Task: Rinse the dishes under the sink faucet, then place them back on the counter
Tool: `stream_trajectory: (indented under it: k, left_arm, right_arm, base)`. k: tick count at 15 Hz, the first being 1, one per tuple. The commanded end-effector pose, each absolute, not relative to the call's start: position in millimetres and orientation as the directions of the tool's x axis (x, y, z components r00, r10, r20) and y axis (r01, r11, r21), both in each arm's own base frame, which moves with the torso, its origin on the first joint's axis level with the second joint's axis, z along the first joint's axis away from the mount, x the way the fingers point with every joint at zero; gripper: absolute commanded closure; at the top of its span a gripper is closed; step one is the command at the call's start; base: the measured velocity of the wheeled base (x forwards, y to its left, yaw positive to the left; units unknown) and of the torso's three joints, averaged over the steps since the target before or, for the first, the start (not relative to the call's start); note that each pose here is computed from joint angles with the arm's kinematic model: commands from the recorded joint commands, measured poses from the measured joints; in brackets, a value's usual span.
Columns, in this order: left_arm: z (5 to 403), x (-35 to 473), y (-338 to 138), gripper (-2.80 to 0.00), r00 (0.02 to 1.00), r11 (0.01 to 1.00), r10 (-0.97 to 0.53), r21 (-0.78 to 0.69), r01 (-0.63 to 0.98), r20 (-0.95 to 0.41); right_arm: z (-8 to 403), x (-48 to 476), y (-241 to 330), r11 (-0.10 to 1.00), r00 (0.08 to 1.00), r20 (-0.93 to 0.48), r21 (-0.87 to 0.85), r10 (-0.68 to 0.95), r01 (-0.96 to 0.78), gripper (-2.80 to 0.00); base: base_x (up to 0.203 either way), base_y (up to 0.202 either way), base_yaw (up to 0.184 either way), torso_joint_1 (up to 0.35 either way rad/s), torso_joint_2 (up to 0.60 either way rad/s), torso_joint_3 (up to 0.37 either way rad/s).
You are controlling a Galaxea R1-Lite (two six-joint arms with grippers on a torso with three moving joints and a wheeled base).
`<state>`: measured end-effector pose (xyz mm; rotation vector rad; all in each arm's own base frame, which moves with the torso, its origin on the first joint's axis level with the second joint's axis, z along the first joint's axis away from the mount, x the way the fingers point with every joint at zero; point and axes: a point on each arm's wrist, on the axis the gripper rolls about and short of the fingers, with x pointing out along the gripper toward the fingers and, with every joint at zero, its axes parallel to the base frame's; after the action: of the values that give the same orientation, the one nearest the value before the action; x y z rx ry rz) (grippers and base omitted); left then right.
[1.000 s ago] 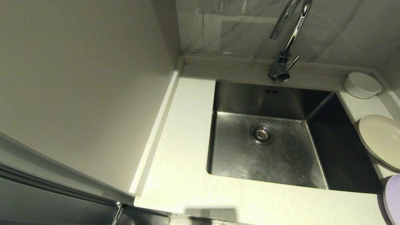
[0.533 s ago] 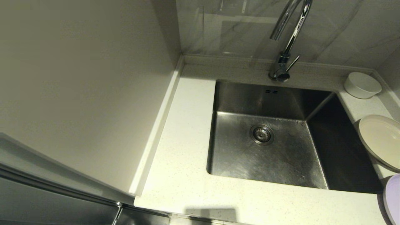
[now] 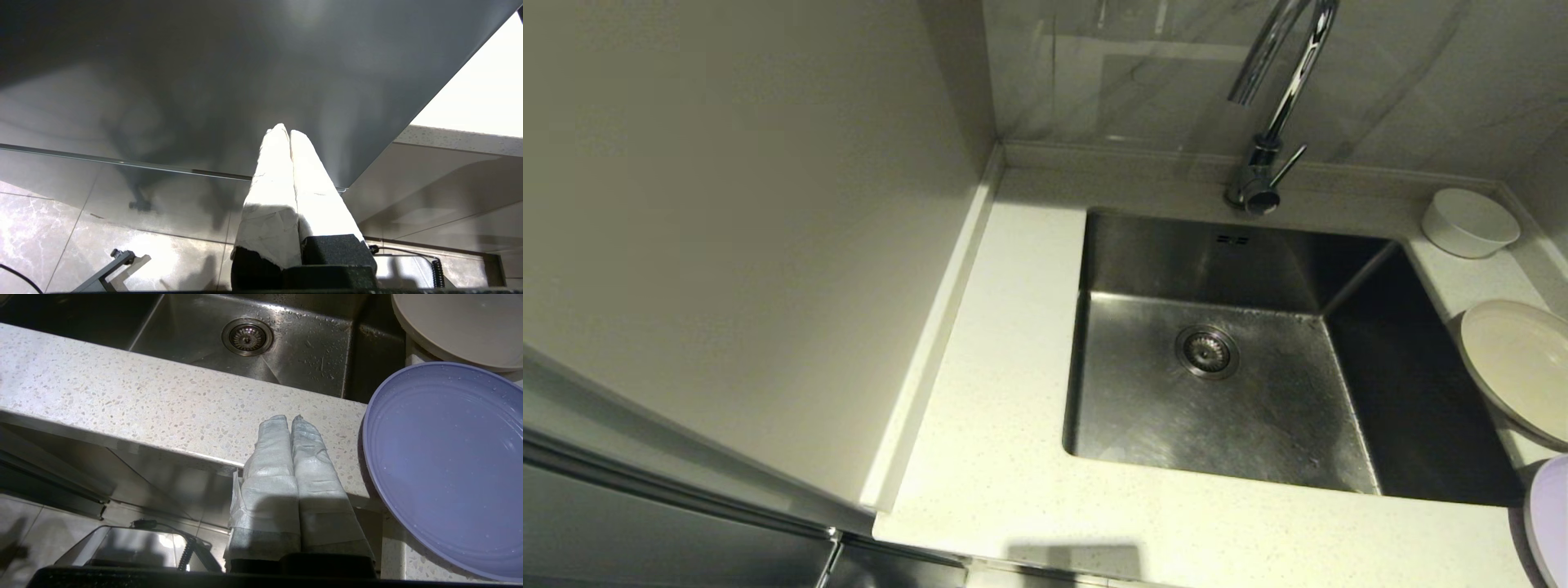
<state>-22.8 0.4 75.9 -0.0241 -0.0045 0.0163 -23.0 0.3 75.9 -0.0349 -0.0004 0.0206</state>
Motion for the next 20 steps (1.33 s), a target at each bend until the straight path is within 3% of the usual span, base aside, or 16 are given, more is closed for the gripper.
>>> stream_trajectory:
  k: [1, 20]
  left_arm:
    - [75.9, -22.9, 0.4, 0.00, 1.000, 1.000, 0.017, -0.025, -0.017, 0.006]
    - [75.9, -22.9, 0.4, 0.00, 1.000, 1.000, 0.017, -0.025, -0.017, 0.006]
  right_arm:
    - [75.6, -22.8, 0.3, 0.999, 1.000, -0.003, -0.034, 0.021, -0.022, 0.00]
    - [75.4, -22.9, 0.3, 0.999, 1.000, -0.003, -0.026, 0.021, -0.022, 0.00]
  base:
    - [0.000, 0.000, 0.000, 0.000, 0.00, 0.000]
    - [0.000, 0.000, 0.000, 0.000, 0.00, 0.000]
